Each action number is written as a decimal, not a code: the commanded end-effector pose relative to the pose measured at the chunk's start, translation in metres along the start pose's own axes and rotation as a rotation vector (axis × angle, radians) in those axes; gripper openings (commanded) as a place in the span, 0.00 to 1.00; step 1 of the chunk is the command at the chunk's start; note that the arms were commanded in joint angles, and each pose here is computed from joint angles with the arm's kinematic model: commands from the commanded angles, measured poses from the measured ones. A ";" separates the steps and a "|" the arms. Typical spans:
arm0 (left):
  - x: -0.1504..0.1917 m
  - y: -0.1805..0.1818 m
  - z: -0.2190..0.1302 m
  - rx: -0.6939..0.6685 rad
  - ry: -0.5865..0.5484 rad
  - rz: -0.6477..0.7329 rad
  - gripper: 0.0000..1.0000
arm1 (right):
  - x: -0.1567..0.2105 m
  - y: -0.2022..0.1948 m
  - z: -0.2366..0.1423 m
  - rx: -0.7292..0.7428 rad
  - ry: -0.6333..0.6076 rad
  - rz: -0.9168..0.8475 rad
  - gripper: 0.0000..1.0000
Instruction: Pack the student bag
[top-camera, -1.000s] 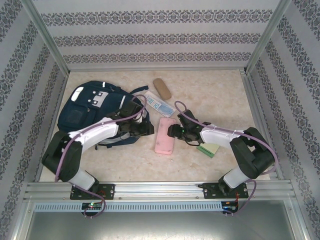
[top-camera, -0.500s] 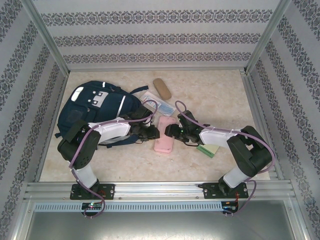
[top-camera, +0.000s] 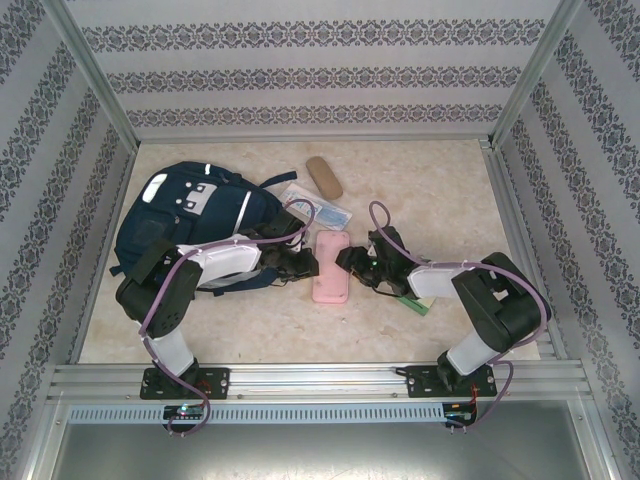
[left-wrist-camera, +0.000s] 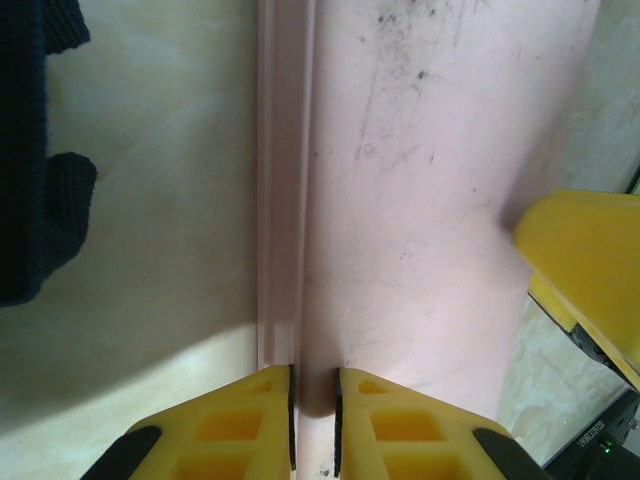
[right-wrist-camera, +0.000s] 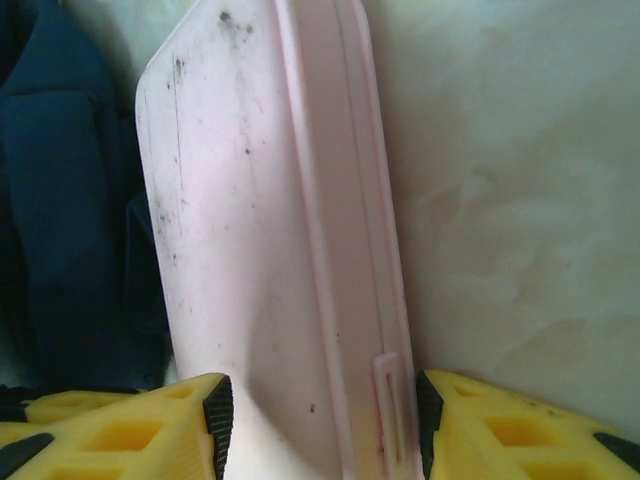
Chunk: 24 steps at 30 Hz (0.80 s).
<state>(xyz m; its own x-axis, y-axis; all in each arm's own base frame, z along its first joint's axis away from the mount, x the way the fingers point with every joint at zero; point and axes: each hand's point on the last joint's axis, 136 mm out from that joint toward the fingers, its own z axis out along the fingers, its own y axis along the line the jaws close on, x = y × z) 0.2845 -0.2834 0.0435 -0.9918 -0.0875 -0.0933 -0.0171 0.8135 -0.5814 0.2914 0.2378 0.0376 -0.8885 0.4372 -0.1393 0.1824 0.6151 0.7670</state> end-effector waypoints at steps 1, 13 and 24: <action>0.002 0.009 0.013 -0.019 0.028 0.012 0.17 | 0.024 0.074 -0.018 -0.285 0.131 -0.069 0.51; -0.002 0.013 0.005 -0.028 0.025 0.025 0.19 | 0.028 0.039 -0.014 -0.171 0.139 -0.059 0.51; -0.008 0.003 -0.014 -0.042 0.002 0.063 0.21 | 0.016 0.017 -0.013 0.010 0.108 -0.103 0.42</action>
<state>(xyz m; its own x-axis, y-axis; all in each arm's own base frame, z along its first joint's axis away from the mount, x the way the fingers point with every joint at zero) 0.2850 -0.2757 0.0355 -0.9952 -0.0465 -0.0860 0.0088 0.8335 -0.5525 0.2667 0.2492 0.0505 -0.9462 0.3080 -0.0992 0.1252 0.6312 0.7654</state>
